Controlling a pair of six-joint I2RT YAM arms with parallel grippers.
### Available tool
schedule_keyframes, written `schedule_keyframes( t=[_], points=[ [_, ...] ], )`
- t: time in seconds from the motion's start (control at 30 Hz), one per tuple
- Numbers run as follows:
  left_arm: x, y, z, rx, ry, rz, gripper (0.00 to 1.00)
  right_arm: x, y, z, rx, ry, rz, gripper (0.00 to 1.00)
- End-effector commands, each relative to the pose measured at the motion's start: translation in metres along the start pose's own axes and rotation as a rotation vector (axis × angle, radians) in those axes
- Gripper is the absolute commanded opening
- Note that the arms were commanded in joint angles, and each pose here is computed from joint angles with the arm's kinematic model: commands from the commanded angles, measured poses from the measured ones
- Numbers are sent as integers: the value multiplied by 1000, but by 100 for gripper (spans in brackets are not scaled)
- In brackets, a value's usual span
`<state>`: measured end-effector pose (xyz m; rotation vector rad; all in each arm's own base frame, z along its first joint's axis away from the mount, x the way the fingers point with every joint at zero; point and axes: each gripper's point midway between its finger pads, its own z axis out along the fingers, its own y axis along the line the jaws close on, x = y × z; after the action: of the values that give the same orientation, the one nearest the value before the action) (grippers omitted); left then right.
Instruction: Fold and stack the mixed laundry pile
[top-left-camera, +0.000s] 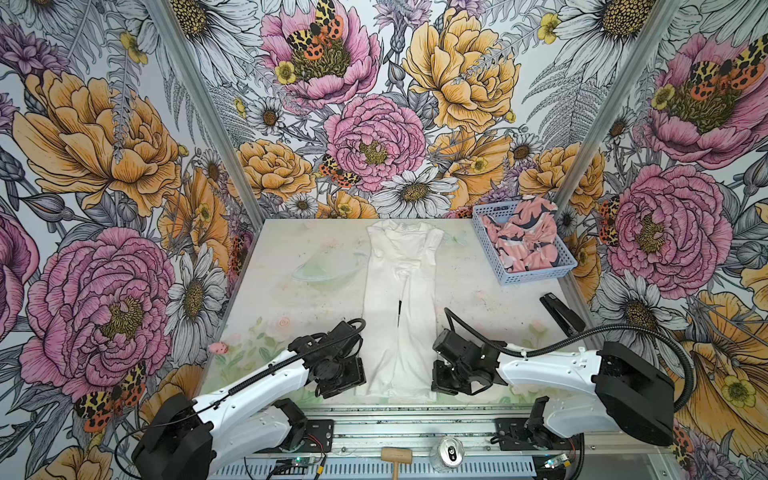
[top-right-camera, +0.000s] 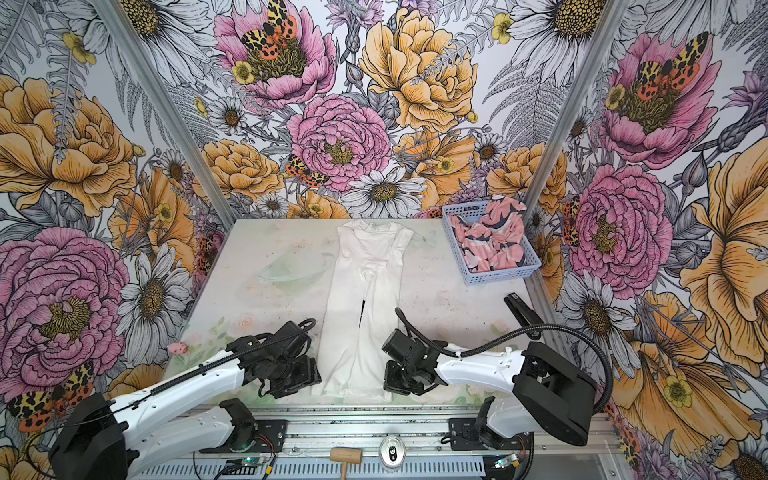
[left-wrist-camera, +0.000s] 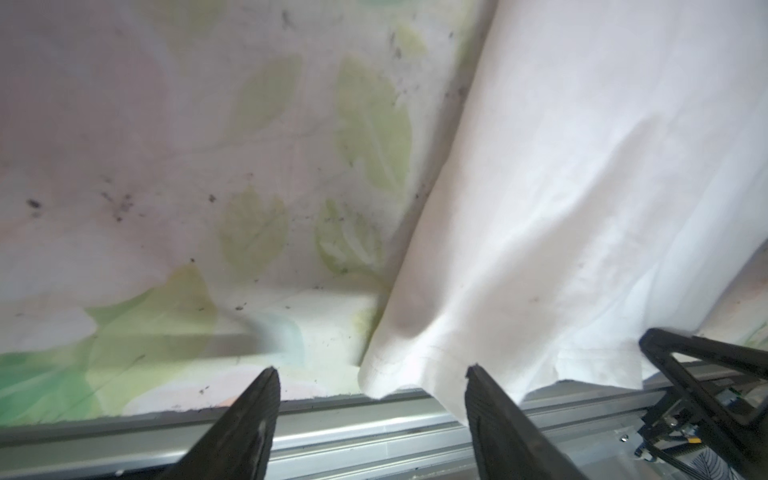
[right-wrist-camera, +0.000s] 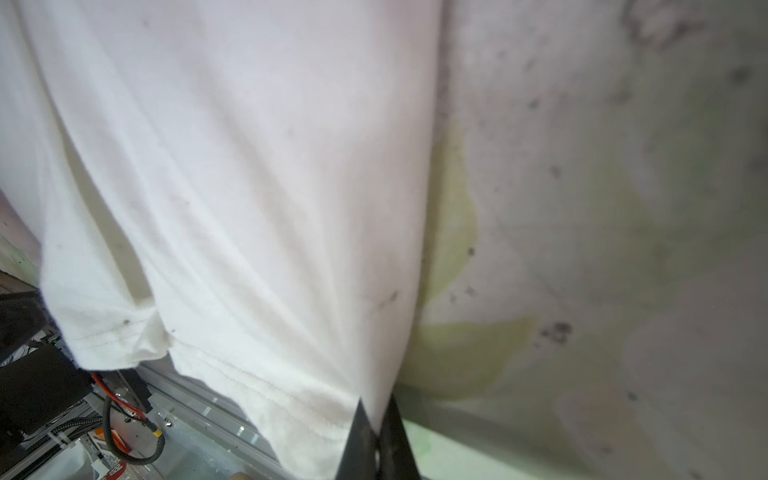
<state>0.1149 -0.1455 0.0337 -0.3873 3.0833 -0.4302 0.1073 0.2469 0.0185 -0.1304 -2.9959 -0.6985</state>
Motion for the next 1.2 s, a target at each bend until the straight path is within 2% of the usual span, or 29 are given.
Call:
schedule_keyframes(
  t=[0.0, 0.17, 0.37, 0.53, 0.6, 0.7, 0.73, 1.0, 1.1, 1.17],
  points=[
    [7, -1, 12, -18, 37, 44, 72, 3, -11, -1, 38, 13, 2, 0],
    [8, 1, 22, -15, 47, 41, 65, 1, -10, -1, 38, 10, 0, 0],
    [10, -7, 25, 23, 58, 49, 46, 1, -11, 0, 39, 9, 0, 0],
    [13, -10, 29, 19, 78, 67, 41, 1, -10, -1, 36, 4, -4, 0],
    [15, -9, 31, 4, 89, 73, 30, 1, -10, -2, 34, 1, -4, 0],
    [16, -9, 31, 5, 88, 67, 3, 0, -7, -5, 21, -7, -8, 0],
    [15, -11, 29, 14, 83, 64, 0, 0, -6, -7, 13, -11, -10, 0],
    [5, -30, -32, 78, -18, 59, 0, -3, 21, -49, -80, -78, -26, 0],
    [8, -29, -45, 94, -28, 46, 0, -1, 24, -61, -95, -87, -25, 0],
    [12, -20, -42, 78, -22, 33, 0, 2, 18, -61, -83, -84, -19, 0]
  ],
)
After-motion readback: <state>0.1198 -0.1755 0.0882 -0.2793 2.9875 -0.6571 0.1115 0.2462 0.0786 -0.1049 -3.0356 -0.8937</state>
